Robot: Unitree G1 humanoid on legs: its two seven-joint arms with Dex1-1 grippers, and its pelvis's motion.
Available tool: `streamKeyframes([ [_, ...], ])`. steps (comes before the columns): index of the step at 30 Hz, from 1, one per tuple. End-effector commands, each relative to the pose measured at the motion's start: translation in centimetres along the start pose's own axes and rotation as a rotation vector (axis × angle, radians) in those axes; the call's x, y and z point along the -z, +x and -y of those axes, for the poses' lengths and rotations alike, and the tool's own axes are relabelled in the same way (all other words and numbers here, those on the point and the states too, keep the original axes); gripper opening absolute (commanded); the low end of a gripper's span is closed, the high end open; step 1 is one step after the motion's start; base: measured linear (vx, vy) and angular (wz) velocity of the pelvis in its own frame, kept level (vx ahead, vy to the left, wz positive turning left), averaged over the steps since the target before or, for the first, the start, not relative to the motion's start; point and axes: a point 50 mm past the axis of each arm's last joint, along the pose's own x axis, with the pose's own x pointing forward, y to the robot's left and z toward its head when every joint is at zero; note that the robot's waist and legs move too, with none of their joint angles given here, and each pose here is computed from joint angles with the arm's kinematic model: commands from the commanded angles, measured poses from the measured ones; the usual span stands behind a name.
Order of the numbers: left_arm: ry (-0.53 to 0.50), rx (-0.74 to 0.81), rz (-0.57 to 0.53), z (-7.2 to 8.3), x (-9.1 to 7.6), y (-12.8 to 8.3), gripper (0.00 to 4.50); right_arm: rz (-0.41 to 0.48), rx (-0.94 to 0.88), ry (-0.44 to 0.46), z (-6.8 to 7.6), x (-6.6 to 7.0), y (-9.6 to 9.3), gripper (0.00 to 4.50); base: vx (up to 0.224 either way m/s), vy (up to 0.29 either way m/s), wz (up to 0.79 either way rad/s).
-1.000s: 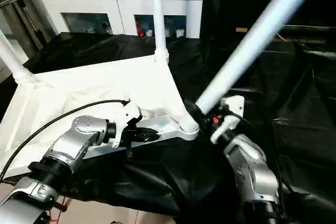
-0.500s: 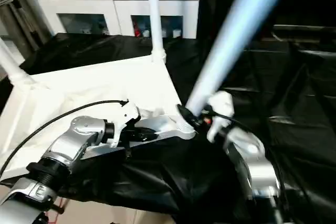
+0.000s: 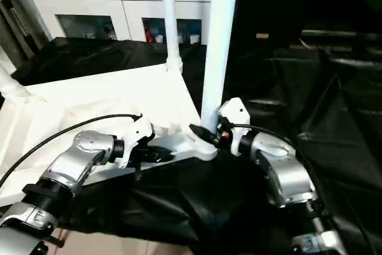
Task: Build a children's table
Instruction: Insert table leg to table base
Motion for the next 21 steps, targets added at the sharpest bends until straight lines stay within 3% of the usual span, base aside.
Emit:
streamKeyframes([
  [1,0.031,0.08,0.01,0.6,-0.3,0.0,0.0,-0.147,-0.102,0.124,-1.8,4.1,0.1,1.88,0.0,0.0,0.0],
  [6,0.081,0.213,0.021,1.3,-0.8,-0.4,0.0,-0.137,-0.235,0.118,-2.5,4.0,-0.5,1.88,0.0,0.0,0.0],
  [14,0.094,0.235,0.018,1.2,-1.0,-0.8,0.0,-0.162,-0.339,0.092,-3.4,4.5,-1.1,1.88,0.0,0.0,0.0],
  [21,0.063,0.162,0.049,0.6,-1.2,-0.9,0.0,-0.112,-0.165,0.115,-2.0,4.7,0.1,1.88,0.0,0.0,0.0],
])
